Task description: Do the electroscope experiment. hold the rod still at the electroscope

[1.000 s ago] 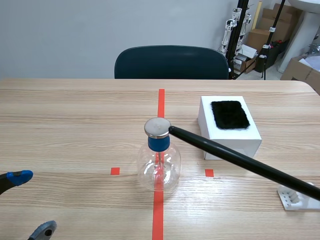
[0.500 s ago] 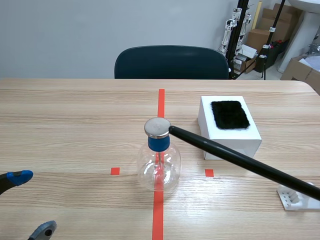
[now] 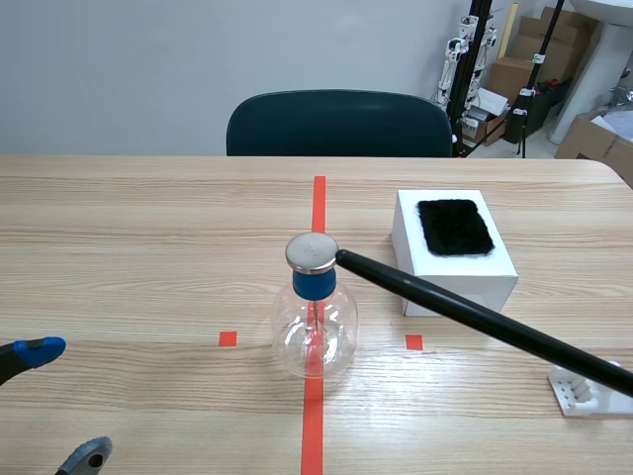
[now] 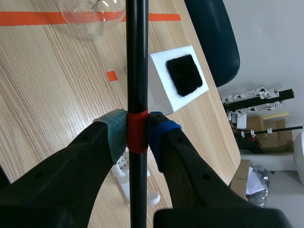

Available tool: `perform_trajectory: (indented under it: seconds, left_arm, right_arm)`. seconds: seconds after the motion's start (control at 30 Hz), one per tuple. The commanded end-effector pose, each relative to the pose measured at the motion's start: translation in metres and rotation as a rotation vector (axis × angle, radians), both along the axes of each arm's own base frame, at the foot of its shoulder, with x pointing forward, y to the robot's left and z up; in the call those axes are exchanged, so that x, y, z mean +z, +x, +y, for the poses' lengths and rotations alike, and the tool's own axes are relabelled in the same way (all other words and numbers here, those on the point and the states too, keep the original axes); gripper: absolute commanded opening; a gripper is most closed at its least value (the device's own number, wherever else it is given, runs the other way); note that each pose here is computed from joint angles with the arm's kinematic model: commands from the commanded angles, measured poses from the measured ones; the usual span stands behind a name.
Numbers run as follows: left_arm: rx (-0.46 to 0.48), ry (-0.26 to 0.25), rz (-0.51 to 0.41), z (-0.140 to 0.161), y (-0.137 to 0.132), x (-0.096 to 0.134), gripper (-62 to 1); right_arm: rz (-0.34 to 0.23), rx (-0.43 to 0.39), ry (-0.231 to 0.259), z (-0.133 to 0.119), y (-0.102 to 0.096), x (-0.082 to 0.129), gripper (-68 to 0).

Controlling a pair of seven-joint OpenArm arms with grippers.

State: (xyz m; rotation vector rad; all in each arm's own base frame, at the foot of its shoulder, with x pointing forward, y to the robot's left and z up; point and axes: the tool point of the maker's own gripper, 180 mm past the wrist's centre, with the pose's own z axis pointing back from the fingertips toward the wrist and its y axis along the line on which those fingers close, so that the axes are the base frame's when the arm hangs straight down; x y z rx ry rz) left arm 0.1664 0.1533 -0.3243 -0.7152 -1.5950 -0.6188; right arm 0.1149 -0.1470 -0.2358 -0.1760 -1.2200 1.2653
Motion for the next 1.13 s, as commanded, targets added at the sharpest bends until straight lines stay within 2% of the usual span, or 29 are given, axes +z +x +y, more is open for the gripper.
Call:
perform_trajectory:
  seconds: [0.0,1.1]
  left_arm:
    - [0.008,-0.008,-0.017,0.0043,0.0017,0.0052,1.4]
    - [0.008,-0.008,-0.017,0.0043,0.0017,0.0052,1.4]
  right_arm:
    - [-0.009,0.0,0.008,0.0008,-0.0002,0.0038,-63.6]
    - [-0.005,-0.008,0.001,-0.0007,0.0002,0.0027,-63.6]
